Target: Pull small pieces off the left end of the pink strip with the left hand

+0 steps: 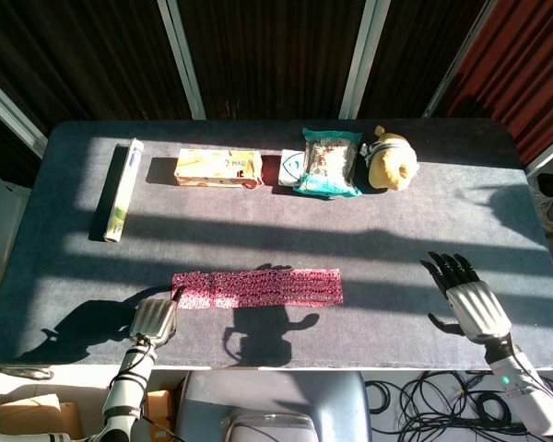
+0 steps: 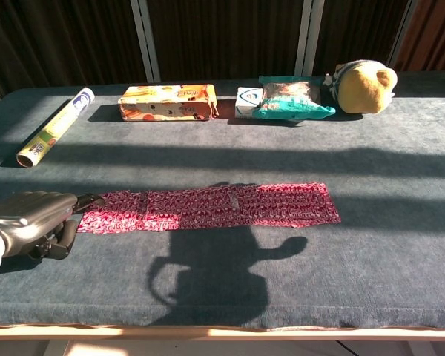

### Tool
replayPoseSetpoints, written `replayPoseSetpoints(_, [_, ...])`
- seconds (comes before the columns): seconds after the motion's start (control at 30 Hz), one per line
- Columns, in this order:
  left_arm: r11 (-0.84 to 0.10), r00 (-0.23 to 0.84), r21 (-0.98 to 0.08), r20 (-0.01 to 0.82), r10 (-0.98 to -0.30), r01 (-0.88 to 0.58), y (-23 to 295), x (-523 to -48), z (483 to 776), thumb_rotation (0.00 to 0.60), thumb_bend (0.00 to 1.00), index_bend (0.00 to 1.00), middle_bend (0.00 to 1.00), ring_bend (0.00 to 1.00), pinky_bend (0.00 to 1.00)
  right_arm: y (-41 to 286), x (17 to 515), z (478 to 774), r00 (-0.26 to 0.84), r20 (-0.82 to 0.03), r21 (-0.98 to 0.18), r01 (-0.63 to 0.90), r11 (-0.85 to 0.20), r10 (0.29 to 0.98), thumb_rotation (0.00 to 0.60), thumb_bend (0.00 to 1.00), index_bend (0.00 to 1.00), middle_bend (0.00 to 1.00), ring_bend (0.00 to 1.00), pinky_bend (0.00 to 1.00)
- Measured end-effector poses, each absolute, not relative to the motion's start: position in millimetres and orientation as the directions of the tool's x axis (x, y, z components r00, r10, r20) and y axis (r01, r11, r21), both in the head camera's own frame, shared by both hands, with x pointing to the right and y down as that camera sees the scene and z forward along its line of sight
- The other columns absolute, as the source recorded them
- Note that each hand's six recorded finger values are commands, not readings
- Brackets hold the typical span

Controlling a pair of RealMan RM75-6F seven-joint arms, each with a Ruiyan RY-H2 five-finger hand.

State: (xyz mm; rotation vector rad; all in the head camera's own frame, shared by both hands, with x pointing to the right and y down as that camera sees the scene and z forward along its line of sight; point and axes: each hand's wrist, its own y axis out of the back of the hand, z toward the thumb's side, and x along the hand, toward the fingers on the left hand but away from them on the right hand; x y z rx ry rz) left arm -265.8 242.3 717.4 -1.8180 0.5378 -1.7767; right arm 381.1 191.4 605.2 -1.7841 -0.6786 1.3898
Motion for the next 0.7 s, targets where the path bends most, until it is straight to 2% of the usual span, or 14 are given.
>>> replayPoseSetpoints(0.47, [-0.793,0.029,-0.597,0.801,-0.598,0.118,245.6,-271.3,722.2,0.600,1.00,0.16,1.00,1.00,1.00,192.5,381.6,608.9,0.261,-0.570,-0.812,-0.037,-0.582,0.779,0.600,0.18,0.00,0.00,0.00,0.01])
replayPoseSetpoints(0.7, [-0.794,-0.003,-0.588,0.803,-0.596,0.154,246.4,-283.1,721.7,0.600,1.00,0.22,1.00,1.00,1.00,194.7,380.6,611.9,0.260,-0.580,-0.806,-0.041,-0.591,0.772,0.600,0.18,0.00,0.00,0.00,0.01])
